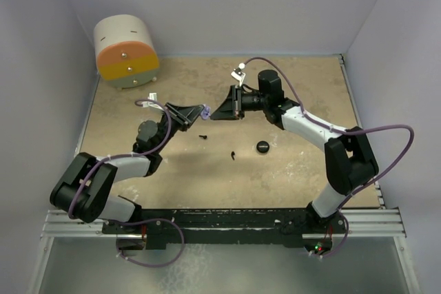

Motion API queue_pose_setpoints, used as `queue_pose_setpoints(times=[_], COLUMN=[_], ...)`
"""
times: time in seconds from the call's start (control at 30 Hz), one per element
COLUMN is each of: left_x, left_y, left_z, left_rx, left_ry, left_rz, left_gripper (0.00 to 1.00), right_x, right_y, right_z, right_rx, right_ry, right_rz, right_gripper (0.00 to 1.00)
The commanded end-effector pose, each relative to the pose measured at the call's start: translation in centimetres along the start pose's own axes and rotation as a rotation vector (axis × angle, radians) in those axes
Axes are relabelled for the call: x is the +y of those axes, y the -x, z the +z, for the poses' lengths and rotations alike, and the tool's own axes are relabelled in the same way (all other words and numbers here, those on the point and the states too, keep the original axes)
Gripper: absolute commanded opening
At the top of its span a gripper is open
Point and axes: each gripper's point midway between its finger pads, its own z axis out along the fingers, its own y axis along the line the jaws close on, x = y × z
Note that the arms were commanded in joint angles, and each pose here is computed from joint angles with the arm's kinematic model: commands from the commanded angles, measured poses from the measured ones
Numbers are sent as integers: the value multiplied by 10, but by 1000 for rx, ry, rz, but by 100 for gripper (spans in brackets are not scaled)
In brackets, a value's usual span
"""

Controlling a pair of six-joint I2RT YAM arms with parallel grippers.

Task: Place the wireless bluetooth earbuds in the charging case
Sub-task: Place the earbud in the charging case.

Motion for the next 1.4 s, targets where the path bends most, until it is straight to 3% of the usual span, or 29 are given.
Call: queue_pose_setpoints(times=[0.0,1.37], left_x=[-28,-50], left_y=[6,-2], left_z=[-1,-15], left_rx=[-31,-16], left_ry=[-95,-156], left_rz=[0,40], left_gripper=[0,0], right_x=[9,11], right_y=[2,5], right_z=[-2,0], right_rx=[9,8], right_ry=[42,67], right_rz=[-28,-11], right_gripper=[0,0])
